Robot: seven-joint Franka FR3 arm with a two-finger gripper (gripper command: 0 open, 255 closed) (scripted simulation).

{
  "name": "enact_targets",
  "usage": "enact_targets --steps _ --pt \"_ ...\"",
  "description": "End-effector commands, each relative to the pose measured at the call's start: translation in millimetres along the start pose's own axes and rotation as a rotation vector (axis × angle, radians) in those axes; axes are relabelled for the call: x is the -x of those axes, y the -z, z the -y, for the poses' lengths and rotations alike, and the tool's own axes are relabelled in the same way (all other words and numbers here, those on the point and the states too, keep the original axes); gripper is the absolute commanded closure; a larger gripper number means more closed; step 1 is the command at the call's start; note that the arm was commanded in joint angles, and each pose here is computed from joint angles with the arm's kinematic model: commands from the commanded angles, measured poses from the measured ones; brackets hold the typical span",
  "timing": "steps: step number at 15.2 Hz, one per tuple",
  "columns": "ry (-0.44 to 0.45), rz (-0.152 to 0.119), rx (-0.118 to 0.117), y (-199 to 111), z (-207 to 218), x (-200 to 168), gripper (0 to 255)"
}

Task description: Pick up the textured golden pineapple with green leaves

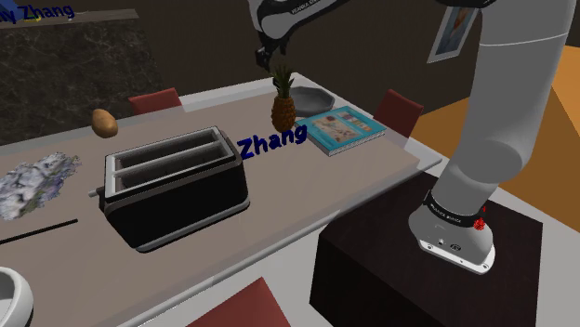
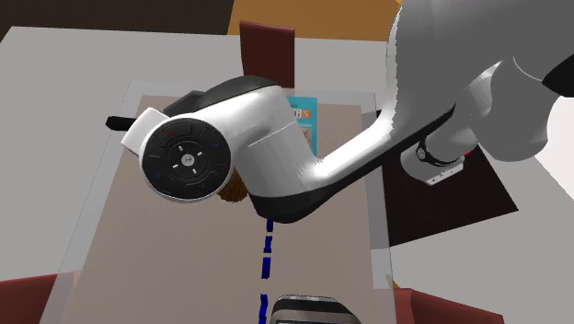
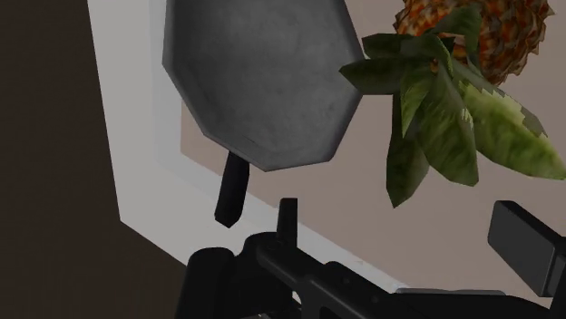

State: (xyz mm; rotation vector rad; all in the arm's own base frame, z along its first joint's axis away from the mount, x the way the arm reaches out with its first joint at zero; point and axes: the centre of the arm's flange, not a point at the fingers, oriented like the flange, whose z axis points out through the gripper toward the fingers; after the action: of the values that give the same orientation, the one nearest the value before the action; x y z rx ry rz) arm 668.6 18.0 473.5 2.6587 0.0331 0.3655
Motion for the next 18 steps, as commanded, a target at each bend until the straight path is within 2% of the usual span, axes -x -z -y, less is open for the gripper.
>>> enact_targets --steps 1,7,9,10,18 --pt "-0.001 -0.008 0.007 -5 2 -5 0" --pt "-0.001 -0.008 0.007 -35 17 4 0" --pt "-0.001 -0.008 0.007 -35 17 4 0" --pt "-0.001 -0.008 0.007 -35 17 4 255" --pt "-0.001 -0.008 0.007 -35 17 4 255"
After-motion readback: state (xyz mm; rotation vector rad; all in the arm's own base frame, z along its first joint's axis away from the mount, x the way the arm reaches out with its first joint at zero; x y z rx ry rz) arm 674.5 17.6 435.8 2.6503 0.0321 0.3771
